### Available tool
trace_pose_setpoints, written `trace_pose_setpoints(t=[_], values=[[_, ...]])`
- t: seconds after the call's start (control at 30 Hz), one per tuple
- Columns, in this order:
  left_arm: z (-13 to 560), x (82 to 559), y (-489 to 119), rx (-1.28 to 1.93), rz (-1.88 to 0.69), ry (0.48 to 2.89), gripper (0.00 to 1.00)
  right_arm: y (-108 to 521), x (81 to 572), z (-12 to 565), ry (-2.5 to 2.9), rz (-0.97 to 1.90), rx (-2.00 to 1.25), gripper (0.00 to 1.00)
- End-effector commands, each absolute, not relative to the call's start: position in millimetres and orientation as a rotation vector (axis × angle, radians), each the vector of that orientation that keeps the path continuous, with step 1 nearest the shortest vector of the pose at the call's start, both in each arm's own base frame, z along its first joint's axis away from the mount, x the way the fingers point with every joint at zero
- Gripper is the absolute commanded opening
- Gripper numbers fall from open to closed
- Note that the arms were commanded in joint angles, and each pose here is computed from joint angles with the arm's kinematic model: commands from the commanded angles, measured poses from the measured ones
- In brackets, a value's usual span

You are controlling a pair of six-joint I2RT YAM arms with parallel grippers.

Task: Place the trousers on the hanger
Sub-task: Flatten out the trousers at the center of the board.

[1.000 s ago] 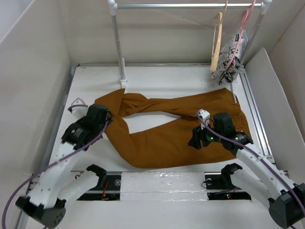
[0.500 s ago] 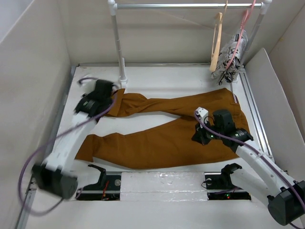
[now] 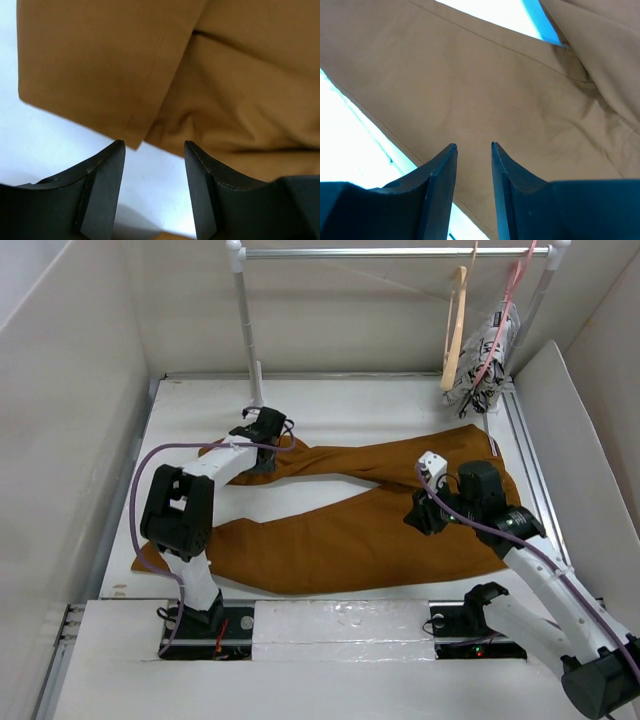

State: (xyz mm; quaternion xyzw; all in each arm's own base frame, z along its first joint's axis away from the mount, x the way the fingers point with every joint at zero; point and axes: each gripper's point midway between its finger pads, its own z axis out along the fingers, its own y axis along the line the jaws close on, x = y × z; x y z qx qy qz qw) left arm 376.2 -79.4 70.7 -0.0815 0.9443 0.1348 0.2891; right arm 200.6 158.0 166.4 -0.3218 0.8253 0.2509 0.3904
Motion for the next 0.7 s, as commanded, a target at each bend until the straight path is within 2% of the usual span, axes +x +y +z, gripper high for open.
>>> trace_pose_setpoints(t=[0.0,0.17,0.27,0.33,0.37,0.4,0.43,0.47,0.57,0.67], values=[[69,392,-71,-0.181,0.403,2.497,0.47,154,201,170,2.102,0.623,-0.779,0.39],[54,395,-61,-0.184,0.443,2.512,0.48,153,197,165,2.11,0.635,-0.743,0.4],[52,397,-54,-0.186,0.511,2.509,0.45,151,197,160,2.129,0.623,-0.742,0.4],[48,399,-47,-0.18,0.546,2.509,0.36,150,196,157,2.141,0.616,-0.749,0.4],[48,398,-47,-0.179,0.547,2.511,0.36,150,196,157,2.141,0.616,-0.749,0.4],[43,397,-46,-0.175,0.56,2.521,0.28,149,195,156,2.146,0.615,-0.748,0.4],[41,397,-41,-0.196,0.569,2.524,0.18,149,195,155,2.151,0.614,-0.748,0.4],[40,394,-40,-0.204,0.576,2.535,0.0,148,195,156,2.148,0.609,-0.748,0.4],[54,393,-35,-0.254,0.564,2.508,0.0,147,195,160,2.139,0.602,-0.747,0.4],[98,389,-39,-0.316,0.474,2.45,0.0,145,196,162,2.137,0.584,-0.752,0.4]])
